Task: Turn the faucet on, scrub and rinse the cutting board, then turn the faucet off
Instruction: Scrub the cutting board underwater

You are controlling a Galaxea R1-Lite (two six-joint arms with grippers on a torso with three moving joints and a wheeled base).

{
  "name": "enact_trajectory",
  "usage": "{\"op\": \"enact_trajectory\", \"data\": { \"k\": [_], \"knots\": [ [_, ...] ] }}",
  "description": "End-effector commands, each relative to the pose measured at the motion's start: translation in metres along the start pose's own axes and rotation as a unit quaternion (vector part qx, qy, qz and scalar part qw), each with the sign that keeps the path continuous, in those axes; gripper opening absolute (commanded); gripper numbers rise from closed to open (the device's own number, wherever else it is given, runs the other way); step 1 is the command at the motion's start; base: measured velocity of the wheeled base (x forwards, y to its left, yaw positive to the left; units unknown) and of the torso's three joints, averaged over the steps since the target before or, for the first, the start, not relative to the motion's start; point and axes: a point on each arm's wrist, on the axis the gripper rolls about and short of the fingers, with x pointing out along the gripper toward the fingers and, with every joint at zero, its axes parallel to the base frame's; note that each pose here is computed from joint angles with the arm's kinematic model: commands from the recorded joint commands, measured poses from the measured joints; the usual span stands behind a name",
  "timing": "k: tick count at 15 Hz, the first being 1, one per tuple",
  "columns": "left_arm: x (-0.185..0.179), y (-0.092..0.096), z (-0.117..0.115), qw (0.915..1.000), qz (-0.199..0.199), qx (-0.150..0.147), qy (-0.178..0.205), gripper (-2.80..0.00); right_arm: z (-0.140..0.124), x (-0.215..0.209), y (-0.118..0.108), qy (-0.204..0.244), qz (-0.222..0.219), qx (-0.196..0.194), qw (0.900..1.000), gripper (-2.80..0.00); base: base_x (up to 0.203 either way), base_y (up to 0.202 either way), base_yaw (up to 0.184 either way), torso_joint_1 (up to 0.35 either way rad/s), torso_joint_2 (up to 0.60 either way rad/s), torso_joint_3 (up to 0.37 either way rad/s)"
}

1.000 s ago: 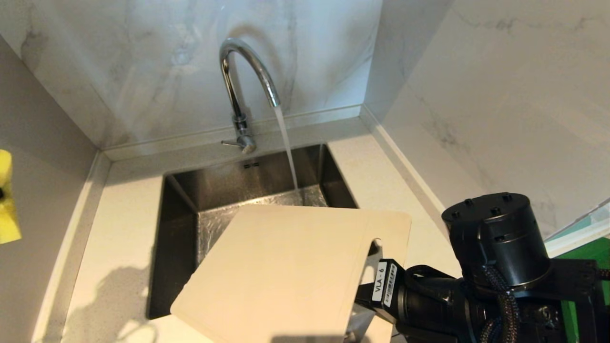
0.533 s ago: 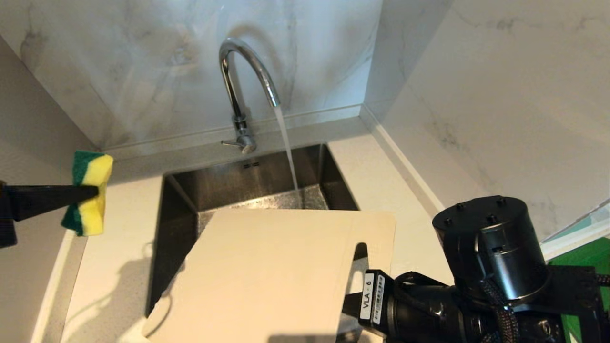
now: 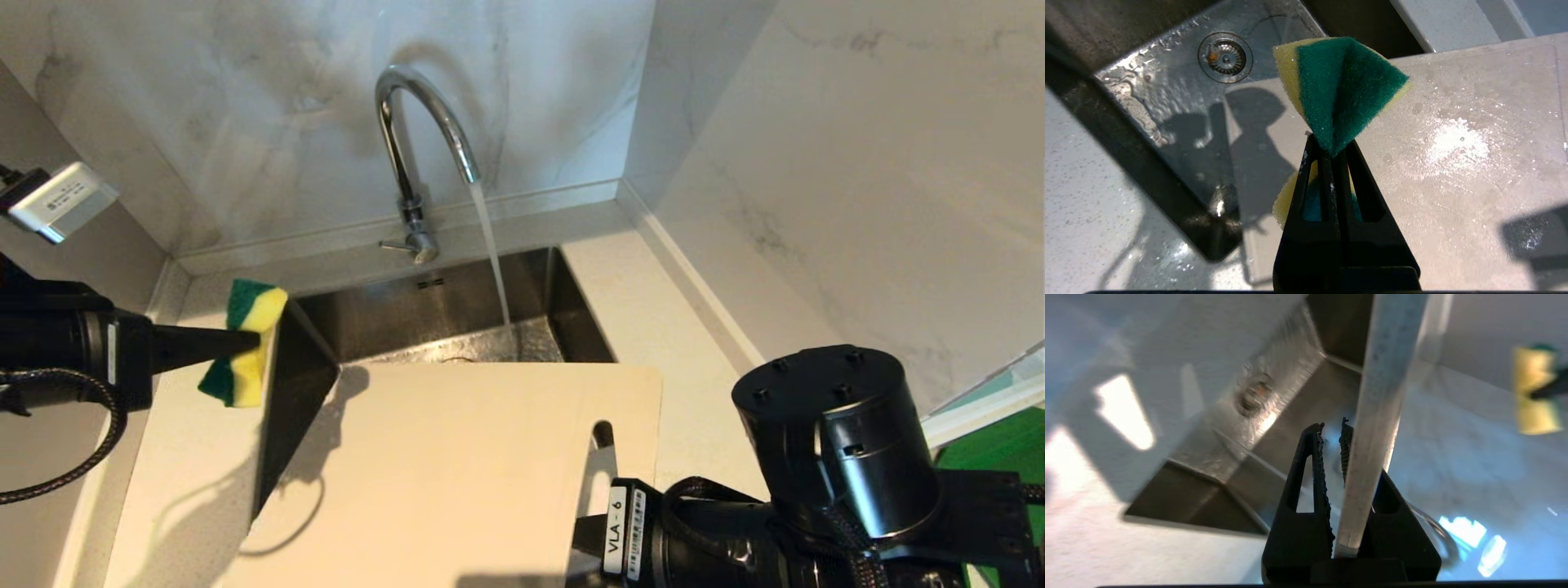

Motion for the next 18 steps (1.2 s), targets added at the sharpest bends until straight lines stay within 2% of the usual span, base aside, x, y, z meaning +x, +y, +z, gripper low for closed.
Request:
{"op": "enact_trajectory", "data": {
  "k": [1,5,9,14,18],
  "knots": [
    [0.021,-0.004,-0.002,0.9996,-0.013,0.002,0.024,-2.80,0.001,0.002,0.000,0.016,-0.026,-0.011,0.999,-2.80,0.000,0.000,0.000,0.000,0.00,0.000],
    [0.041,-0.014,-0.006,0.9981,-0.031,-0.006,0.052,-2.80,0.004,-0.001,0.003,0.022,-0.035,-0.010,0.999,-2.80,0.000,0.000,0.000,0.000,0.00,0.000],
    [0.059,-0.020,0.001,0.9978,-0.021,-0.021,0.059,-2.80,0.004,-0.001,0.002,0.022,-0.036,-0.012,0.999,-2.80,0.000,0.000,0.000,0.000,0.00,0.000],
    [0.085,-0.049,0.003,0.9974,-0.015,0.000,0.071,-2.80,0.005,-0.001,0.001,0.019,-0.038,-0.013,0.999,-2.80,0.000,0.000,0.000,0.000,0.00,0.000],
    [0.091,-0.059,0.003,0.9966,-0.021,0.008,0.079,-2.80,0.006,0.000,0.001,0.018,-0.036,-0.012,0.999,-2.80,0.000,0.000,0.000,0.000,0.00,0.000]
  ]
}}
